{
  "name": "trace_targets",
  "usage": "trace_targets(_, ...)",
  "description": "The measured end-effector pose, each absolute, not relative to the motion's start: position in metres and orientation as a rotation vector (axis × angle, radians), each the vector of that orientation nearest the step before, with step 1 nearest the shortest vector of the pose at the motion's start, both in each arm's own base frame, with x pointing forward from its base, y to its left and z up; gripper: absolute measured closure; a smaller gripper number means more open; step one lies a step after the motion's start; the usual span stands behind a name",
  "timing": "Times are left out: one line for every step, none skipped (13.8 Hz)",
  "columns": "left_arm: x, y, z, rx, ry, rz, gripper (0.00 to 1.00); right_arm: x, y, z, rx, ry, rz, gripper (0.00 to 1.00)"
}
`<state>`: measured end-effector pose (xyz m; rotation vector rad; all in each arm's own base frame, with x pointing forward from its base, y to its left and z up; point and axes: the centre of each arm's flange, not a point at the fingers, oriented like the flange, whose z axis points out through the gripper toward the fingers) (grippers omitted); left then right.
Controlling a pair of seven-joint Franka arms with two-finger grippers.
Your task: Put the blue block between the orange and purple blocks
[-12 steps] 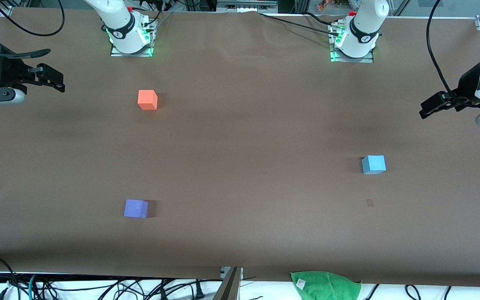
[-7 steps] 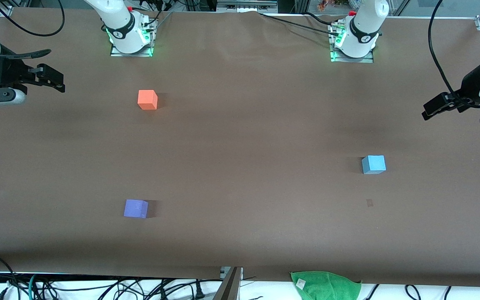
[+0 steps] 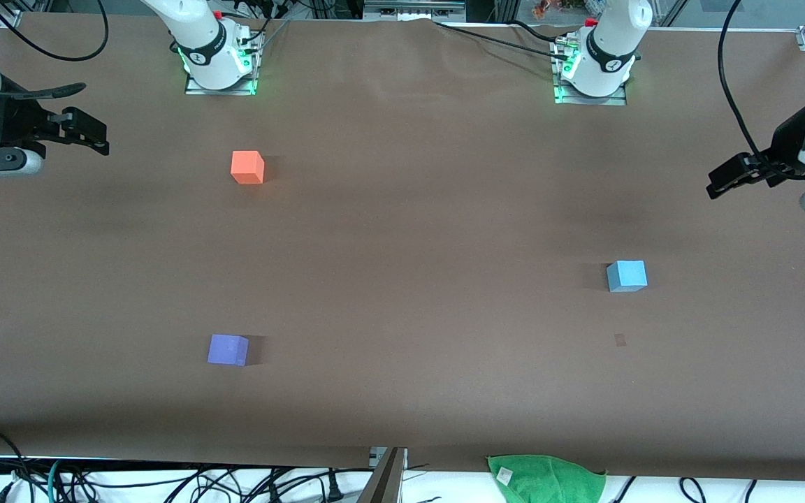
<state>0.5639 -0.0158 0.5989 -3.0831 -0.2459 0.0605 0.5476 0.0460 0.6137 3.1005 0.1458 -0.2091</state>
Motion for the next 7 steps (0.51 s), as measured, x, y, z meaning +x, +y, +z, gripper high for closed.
trace_targets(0.5626,-0.0169,0.5980,-3.082,-0.140,0.079,0.00,0.5476,0.0460,0.6136,3.100,0.146,-0.209,0.00)
trace_targets(0.5615,-0.0164,0.5971,-3.081,-0.059,0.097,0.00,0.5476,0.0460,0.6136,3.100,0.146,-0.209,0.00)
trace_targets(0.5608,-0.0153,0.5966,-3.081,-0.011,0.108,0.00,0.5476,0.0460,0.6136,3.100,0.146,-0.210,0.00)
trace_targets(0.5607,-0.0145,0.5966,-3.082,0.011,0.111,0.00,0.5477,0.0460,0.6135,3.100,0.146,-0.210,0.00)
trace_targets(0.5607,-0.0144,0.5965,-3.082,0.020,0.112,0.00,0.5477,0.0460,0.6134,3.100,0.146,-0.210,0.00)
trace_targets(0.5607,-0.0145,0.5965,-3.082,0.027,0.112,0.00,0.5477,0.0460,0.6134,3.100,0.146,-0.210,0.00)
trace_targets(0.5606,-0.0145,0.5965,-3.082,0.032,0.113,0.00,0.5477,0.0460,0.6134,3.100,0.146,-0.210,0.00)
